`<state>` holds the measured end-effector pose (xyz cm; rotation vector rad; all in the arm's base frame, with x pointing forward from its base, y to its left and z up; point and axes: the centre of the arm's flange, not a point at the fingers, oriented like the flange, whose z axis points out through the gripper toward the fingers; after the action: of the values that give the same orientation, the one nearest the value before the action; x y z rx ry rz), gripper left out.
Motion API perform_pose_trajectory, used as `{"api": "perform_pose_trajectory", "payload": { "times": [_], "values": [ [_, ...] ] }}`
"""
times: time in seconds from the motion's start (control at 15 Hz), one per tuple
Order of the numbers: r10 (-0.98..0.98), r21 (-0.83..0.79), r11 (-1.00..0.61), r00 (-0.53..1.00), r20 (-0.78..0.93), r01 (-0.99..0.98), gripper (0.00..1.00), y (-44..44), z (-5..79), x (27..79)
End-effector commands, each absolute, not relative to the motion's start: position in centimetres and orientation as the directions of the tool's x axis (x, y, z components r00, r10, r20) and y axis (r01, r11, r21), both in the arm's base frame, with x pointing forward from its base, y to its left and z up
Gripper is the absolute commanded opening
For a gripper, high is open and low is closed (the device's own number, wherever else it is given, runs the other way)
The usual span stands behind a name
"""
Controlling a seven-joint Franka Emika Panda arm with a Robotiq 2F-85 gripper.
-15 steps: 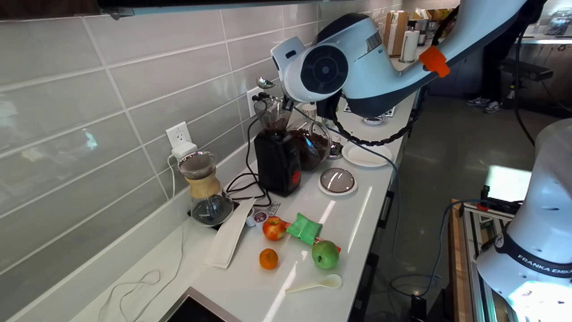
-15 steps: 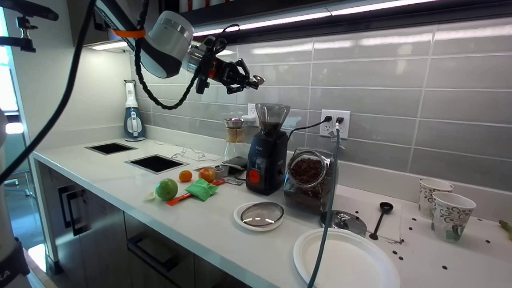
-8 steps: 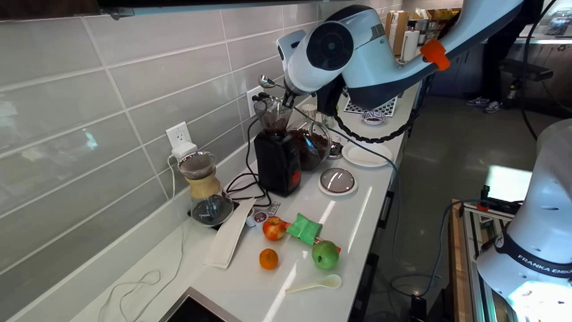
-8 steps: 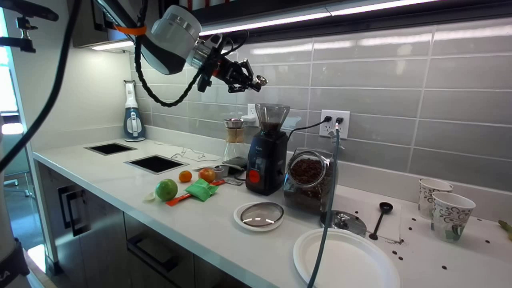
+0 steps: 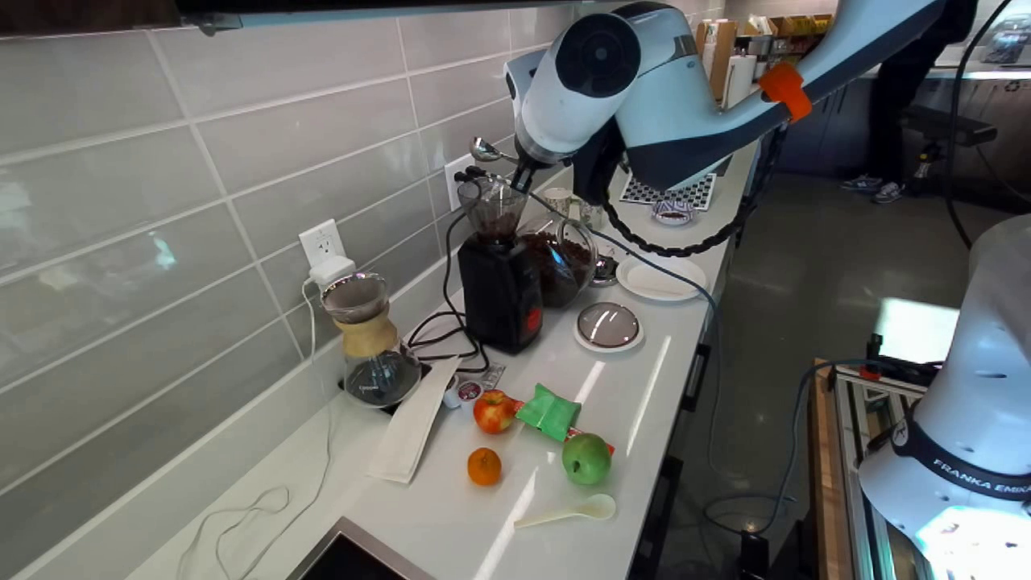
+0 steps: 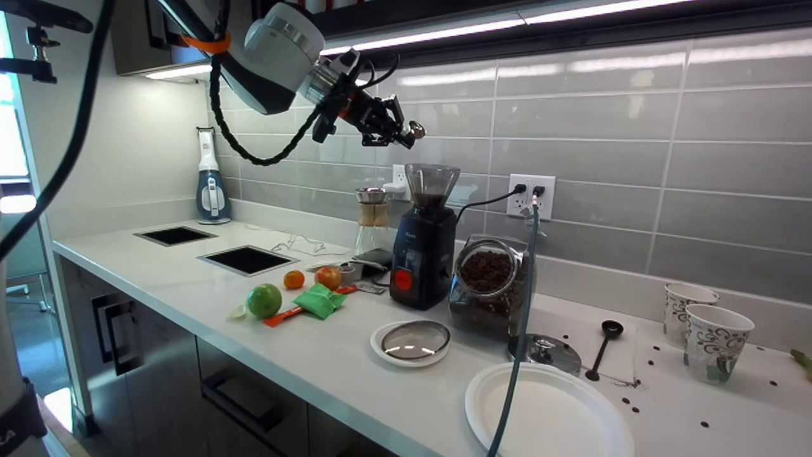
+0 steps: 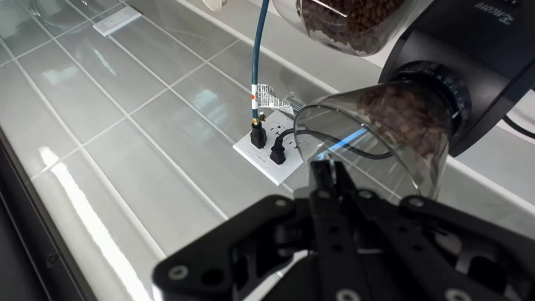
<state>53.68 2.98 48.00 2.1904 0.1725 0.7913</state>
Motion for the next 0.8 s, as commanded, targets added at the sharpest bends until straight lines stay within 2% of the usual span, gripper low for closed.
{"api": "perform_pose_trajectory", "payload": {
  "times": [0.0, 0.73],
  "values": [
    [0.358, 0.686, -0.722, 0.797, 0.487, -0.094, 0.01, 2.3, 48.8, 53.6],
    [0.327, 0.646, -0.759, 0.811, 0.486, -0.081, 0.01, 1.2, 49.8, 53.0]
  ]
}}
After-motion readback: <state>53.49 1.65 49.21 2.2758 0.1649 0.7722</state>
